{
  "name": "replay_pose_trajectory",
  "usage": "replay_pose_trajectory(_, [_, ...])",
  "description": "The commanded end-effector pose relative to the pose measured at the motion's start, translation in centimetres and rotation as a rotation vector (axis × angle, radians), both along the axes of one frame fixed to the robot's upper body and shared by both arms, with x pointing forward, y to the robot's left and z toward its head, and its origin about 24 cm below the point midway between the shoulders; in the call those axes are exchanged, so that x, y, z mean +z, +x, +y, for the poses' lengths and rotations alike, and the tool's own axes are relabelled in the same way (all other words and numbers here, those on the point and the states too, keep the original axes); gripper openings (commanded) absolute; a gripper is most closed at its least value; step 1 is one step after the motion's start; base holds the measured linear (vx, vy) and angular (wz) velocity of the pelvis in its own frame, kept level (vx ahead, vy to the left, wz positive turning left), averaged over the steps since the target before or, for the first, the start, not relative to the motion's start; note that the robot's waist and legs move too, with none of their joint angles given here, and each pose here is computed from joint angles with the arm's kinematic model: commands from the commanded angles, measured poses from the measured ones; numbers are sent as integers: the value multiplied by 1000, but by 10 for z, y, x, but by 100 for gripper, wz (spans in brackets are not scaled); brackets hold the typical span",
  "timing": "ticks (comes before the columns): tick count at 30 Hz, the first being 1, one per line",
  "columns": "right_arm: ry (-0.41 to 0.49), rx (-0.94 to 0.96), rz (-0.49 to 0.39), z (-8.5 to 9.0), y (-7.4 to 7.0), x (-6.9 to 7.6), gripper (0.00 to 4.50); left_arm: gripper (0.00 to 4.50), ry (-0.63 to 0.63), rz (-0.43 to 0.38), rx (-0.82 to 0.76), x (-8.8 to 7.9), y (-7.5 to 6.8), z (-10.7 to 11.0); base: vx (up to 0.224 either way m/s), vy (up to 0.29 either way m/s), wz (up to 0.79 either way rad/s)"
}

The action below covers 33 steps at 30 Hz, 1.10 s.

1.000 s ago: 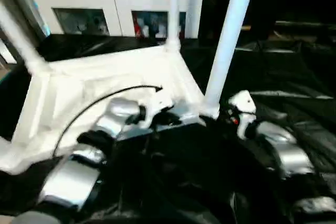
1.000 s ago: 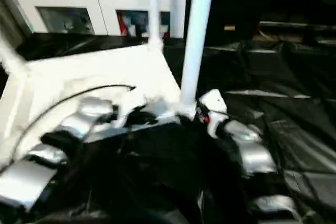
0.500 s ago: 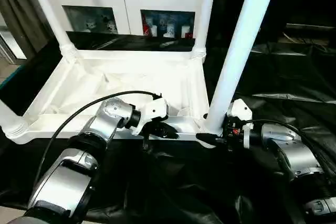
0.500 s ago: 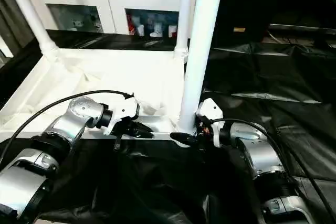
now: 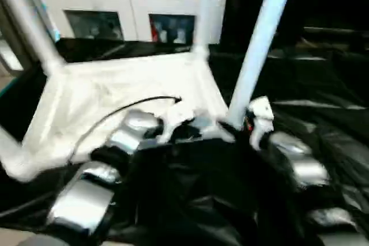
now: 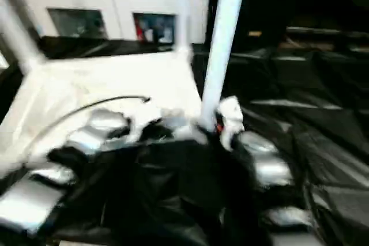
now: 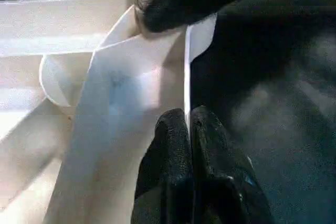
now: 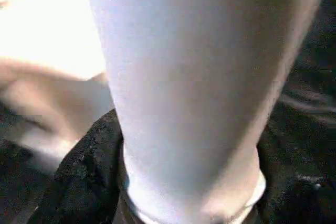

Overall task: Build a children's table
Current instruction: Rotate leg to tighten

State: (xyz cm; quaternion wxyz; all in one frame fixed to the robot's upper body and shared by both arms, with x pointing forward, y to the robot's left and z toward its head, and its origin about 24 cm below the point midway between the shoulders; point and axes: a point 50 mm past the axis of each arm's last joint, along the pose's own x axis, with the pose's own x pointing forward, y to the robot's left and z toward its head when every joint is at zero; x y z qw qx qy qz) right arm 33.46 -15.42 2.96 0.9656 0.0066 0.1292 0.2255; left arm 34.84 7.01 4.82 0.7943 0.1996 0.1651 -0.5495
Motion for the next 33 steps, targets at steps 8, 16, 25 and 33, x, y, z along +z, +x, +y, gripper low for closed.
replay_pose_trajectory(8, [-73,57,63,52,-5,-21,277,0,-7,-55,52,2,1,-32,0,0,0])
replay_pose_trajectory(16, [-33,219,-21,48,-6,-5,375,0,1,-48,-41,0,-3,-19,0,0,0])
replay_pose_trajectory(25, [-93,591,-34,0,-30,14,375,0,55,13,-252,0,-12,19,0,0,0])
replay_pose_trajectory(33, [-117,684,4,-15,-41,16,375,0,-16,102,-389,6,-23,32,0,0,0])
